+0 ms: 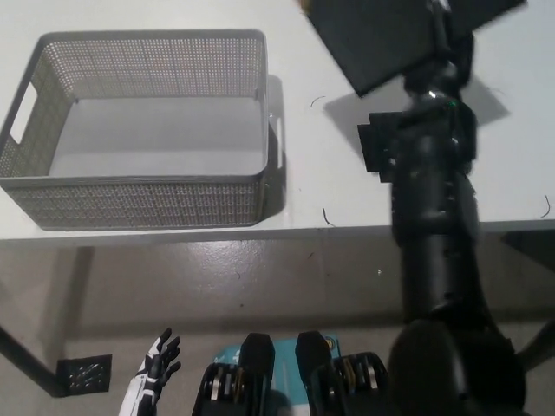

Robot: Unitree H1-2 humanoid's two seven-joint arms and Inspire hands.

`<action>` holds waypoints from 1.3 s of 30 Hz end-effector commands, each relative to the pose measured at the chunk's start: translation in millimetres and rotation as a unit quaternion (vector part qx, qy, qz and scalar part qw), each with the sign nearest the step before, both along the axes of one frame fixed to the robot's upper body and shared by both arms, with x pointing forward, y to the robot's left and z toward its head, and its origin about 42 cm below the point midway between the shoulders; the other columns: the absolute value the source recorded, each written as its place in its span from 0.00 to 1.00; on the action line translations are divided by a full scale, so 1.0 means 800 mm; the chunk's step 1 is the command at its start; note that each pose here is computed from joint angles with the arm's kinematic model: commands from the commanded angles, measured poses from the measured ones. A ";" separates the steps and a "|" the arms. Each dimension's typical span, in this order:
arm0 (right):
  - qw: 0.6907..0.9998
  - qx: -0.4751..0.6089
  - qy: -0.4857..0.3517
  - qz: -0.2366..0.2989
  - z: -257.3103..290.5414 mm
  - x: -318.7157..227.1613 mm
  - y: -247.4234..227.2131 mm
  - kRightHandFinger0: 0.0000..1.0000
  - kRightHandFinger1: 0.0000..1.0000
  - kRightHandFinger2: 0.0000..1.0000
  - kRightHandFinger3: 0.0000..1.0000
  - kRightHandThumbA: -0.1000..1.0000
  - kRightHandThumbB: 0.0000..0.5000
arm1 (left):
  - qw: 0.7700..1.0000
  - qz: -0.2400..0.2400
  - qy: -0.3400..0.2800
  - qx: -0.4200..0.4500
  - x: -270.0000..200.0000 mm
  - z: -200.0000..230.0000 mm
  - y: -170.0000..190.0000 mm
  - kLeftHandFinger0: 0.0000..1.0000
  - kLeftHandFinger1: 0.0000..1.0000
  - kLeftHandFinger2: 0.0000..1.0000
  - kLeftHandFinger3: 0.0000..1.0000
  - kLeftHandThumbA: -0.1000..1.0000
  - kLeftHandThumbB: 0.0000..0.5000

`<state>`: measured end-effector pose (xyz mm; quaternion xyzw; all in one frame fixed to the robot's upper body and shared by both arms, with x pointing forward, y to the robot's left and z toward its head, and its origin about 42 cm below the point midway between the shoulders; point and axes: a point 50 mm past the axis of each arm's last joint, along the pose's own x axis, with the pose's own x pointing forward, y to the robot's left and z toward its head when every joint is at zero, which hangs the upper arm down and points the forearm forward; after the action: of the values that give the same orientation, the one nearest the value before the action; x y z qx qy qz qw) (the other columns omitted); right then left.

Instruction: A notebook is kept standing on the table on the right hand side and a container is kept on the left hand side and the robot uses its right hand to grab the notebook and places it in the container

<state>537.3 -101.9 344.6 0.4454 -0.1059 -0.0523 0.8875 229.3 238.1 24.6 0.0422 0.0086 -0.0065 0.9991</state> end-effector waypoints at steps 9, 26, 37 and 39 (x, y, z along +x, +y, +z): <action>0.914 -0.359 -0.176 0.076 0.131 -0.056 0.228 0.00 0.24 0.69 0.73 0.00 0.21 | 1.000 -0.011 -0.025 0.003 -0.009 0.006 -0.003 1.00 1.00 1.00 1.00 1.00 0.63; 0.866 -0.488 -0.105 -0.022 0.113 -0.012 0.221 0.00 0.08 0.57 0.68 0.00 0.11 | 0.999 -0.032 -0.030 0.002 -0.014 0.009 -0.017 1.00 1.00 1.00 1.00 1.00 0.52; 0.860 -0.488 -0.150 0.027 0.095 -0.003 0.202 1.00 1.00 1.00 1.00 0.83 0.91 | 0.999 -0.042 -0.021 0.005 -0.020 0.004 -0.022 1.00 1.00 1.00 1.00 1.00 0.57; 0.843 -0.515 -0.151 0.035 0.093 -0.001 0.201 1.00 1.00 1.00 1.00 0.91 0.90 | 0.999 -0.042 -0.020 0.008 -0.019 0.003 -0.021 1.00 1.00 1.00 1.00 1.00 0.55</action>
<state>539.7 50.1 378.7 -0.0487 -0.1523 0.0545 0.9856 215.1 223.0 20.3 0.0422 0.0134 -0.0385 0.9983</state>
